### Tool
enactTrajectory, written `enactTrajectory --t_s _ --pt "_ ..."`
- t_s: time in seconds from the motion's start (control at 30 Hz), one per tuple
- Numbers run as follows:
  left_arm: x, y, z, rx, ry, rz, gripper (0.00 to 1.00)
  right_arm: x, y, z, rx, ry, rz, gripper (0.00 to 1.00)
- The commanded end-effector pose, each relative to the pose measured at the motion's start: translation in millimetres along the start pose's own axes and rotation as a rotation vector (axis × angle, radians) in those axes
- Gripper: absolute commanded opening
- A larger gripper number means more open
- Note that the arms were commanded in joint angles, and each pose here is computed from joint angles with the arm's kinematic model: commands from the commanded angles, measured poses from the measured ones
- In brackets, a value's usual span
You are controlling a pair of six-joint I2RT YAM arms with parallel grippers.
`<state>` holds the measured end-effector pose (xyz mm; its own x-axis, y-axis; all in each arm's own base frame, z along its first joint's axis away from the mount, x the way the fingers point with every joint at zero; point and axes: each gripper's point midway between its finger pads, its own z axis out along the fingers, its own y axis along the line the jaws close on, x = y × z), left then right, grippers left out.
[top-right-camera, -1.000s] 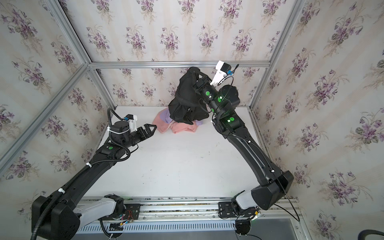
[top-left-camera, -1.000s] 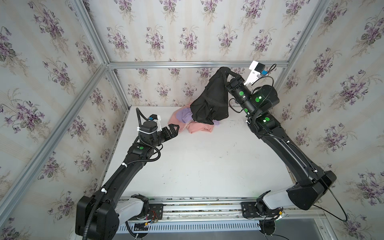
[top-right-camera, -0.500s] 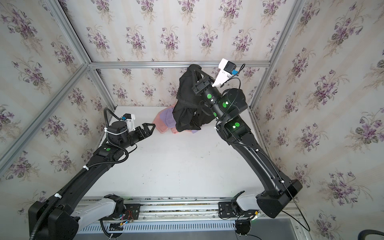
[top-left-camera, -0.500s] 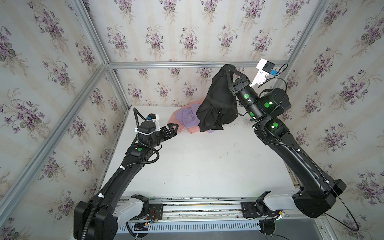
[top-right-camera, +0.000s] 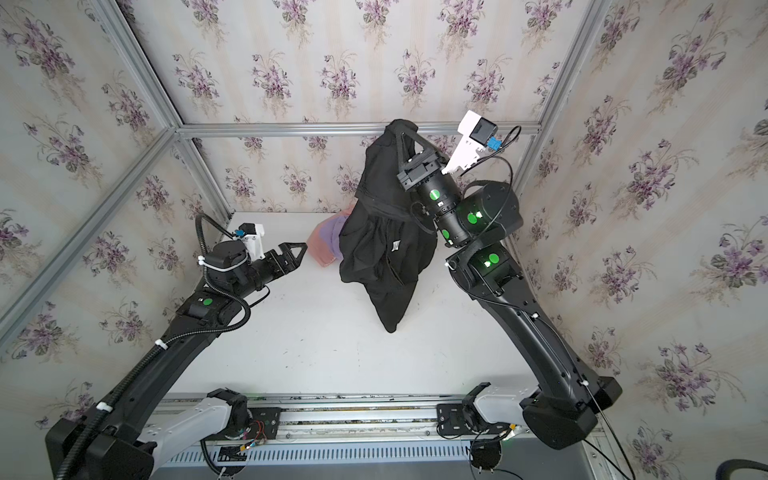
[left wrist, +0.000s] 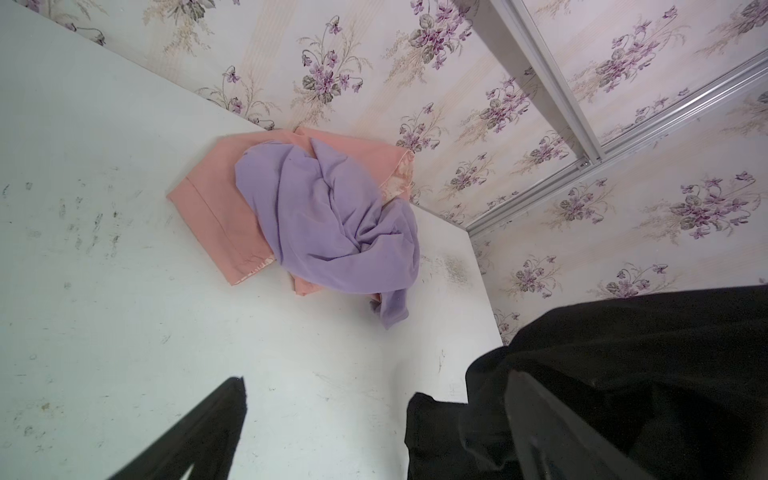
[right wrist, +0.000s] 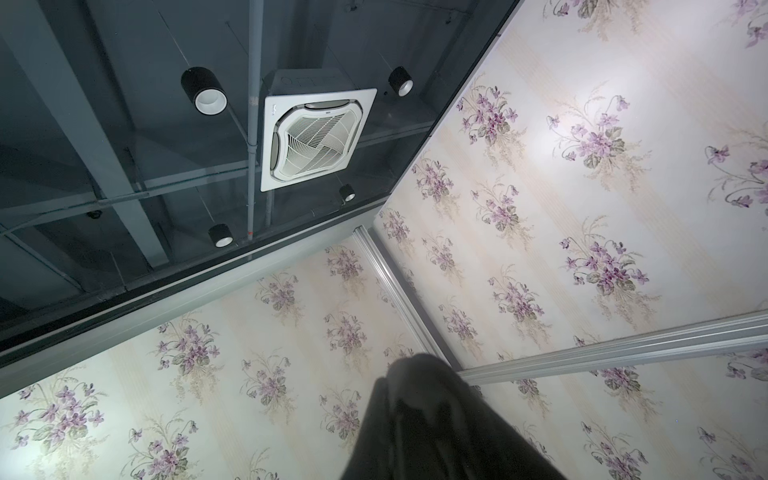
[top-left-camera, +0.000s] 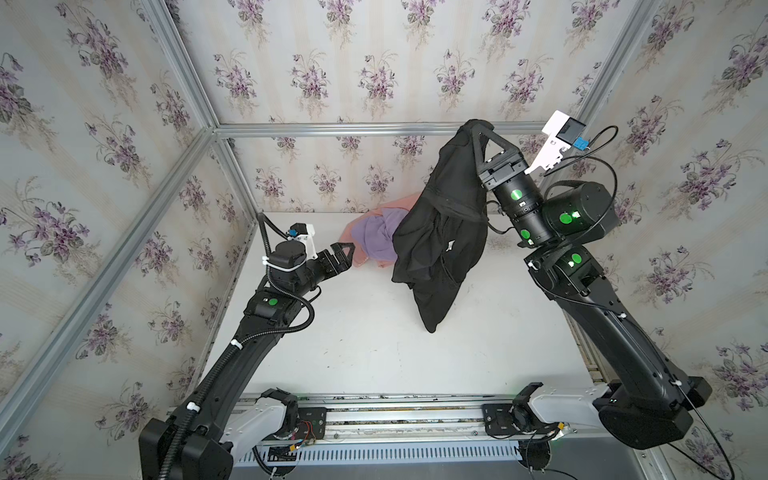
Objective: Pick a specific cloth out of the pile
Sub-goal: 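Raise the black garment higher with the right gripper, pulling it free of the pile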
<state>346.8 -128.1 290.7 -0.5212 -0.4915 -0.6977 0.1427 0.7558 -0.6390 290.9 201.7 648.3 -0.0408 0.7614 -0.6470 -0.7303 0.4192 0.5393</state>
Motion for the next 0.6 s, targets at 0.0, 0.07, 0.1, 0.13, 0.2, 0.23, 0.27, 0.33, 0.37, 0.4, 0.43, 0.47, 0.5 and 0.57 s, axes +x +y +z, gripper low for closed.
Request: enactTrajectory --t_s 0.0,0.07,0.1,0.13,0.2,0.23,0.27,0.33,0.37,0.4,0.43,0.47,0.5,0.57 --pt "-9 -6 -6 0.008 -0.032 0.018 1.00 -8 18 -8 -0.059 -0.011 -0.002 0.00" --pt "-11 -8 -10 0.011 -0.042 0.019 1.00 -6 18 -14 -0.057 -0.004 0.002 0.00" --pt "-12 -8 -12 0.012 -0.047 0.020 1.00 -5 18 -18 -0.058 -0.002 0.003 0.00" --pt "-13 -10 -13 0.017 -0.049 0.021 1.00 -3 17 -20 -0.054 0.002 0.005 0.00" --pt "-14 -12 -16 0.025 -0.053 0.021 1.00 2 14 -26 -0.048 0.016 0.009 0.00" --pt "-15 -14 -18 0.030 -0.056 0.019 1.00 5 13 -29 -0.045 0.023 0.013 0.00" --pt "-15 -15 -19 0.037 -0.057 0.016 1.00 10 9 -31 -0.036 0.037 0.019 0.00" --pt "-15 -19 -23 0.050 -0.060 0.015 1.00 24 2 -34 -0.023 0.074 0.031 0.00" --pt "-17 -21 -26 0.057 -0.065 0.017 1.00 33 -2 -35 -0.014 0.102 0.038 0.00" --pt "-18 -22 -28 0.061 -0.070 0.019 1.00 42 -6 -36 -0.004 0.131 0.047 0.00" --pt "-20 -25 -31 0.068 -0.078 0.023 1.00 52 -11 -38 0.008 0.161 0.059 0.00" --pt "-21 -26 -34 0.070 -0.082 0.026 1.00 59 -16 -40 0.017 0.180 0.072 0.00" --pt "-22 -27 -37 0.071 -0.091 0.029 1.00 66 -20 -43 0.024 0.197 0.087 0.00" --pt "-23 -28 -43 0.075 -0.105 0.031 1.00 77 -27 -49 0.037 0.218 0.106 0.00"
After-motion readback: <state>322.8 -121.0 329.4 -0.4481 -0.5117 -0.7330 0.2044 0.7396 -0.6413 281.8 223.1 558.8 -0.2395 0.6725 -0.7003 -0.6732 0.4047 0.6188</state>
